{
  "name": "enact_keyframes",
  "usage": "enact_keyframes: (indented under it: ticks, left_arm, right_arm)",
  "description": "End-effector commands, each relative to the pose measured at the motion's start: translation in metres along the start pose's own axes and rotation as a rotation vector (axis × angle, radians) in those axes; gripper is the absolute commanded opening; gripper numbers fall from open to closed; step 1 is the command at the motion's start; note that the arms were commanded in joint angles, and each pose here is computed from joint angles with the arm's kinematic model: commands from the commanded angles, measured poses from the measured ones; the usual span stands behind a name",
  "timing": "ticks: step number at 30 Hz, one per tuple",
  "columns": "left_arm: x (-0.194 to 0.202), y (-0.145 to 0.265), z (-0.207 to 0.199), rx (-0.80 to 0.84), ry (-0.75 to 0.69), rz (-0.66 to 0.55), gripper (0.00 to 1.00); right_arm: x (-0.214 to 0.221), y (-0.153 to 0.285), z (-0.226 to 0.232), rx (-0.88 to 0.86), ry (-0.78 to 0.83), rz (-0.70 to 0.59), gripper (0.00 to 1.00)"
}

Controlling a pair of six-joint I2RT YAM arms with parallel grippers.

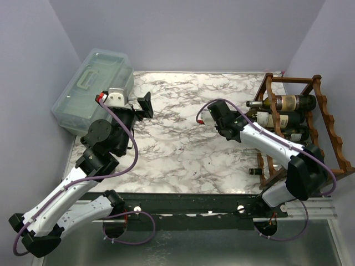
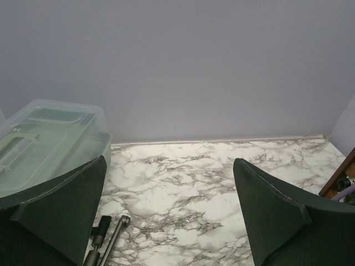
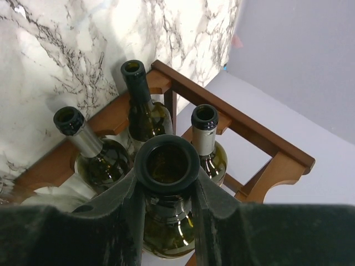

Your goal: Put the wine bottle on the wine rack

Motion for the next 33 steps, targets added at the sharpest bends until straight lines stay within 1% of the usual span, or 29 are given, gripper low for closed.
enact_keyframes:
  ticks: [1, 14, 20, 30, 33]
  left_arm:
    - [-0.013, 0.002, 0.0, -0.011, 0.003, -0.034, 0.98]
    - [-0.015, 0.006, -0.005, 0.008, -0.013, -0.042, 0.98]
    - [-0.017, 0.009, -0.008, 0.019, -0.018, -0.046, 0.98]
    - [-0.021, 0.011, -0.007, 0.024, -0.008, -0.057, 0.98]
    - [-0.02, 0.011, -0.008, 0.025, -0.014, -0.054, 0.98]
  right_arm:
    - [0.037, 0.007, 0.001, -0.024, 0.207, 0.158, 0.0]
    - [0.066, 0.002, 0.003, -0.007, 0.212, 0.249, 0.0]
    - [0.076, 0.001, 0.006, -0.007, 0.213, 0.313, 0.0]
    - [0.075, -0.01, 0.018, -0.029, 0.216, 0.378, 0.0]
    - [0.073, -0.012, 0.014, -0.01, 0.178, 0.398, 0.0]
Point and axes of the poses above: each gripper's point midway between its finger pads, its own y axis back along the fingers, its own z axis along the line the jaws close on, x = y × z, the point moved 1 cm from there along y, back along the fingers, and after that the axes turned 4 degrees about y, right-handed, at the moved point
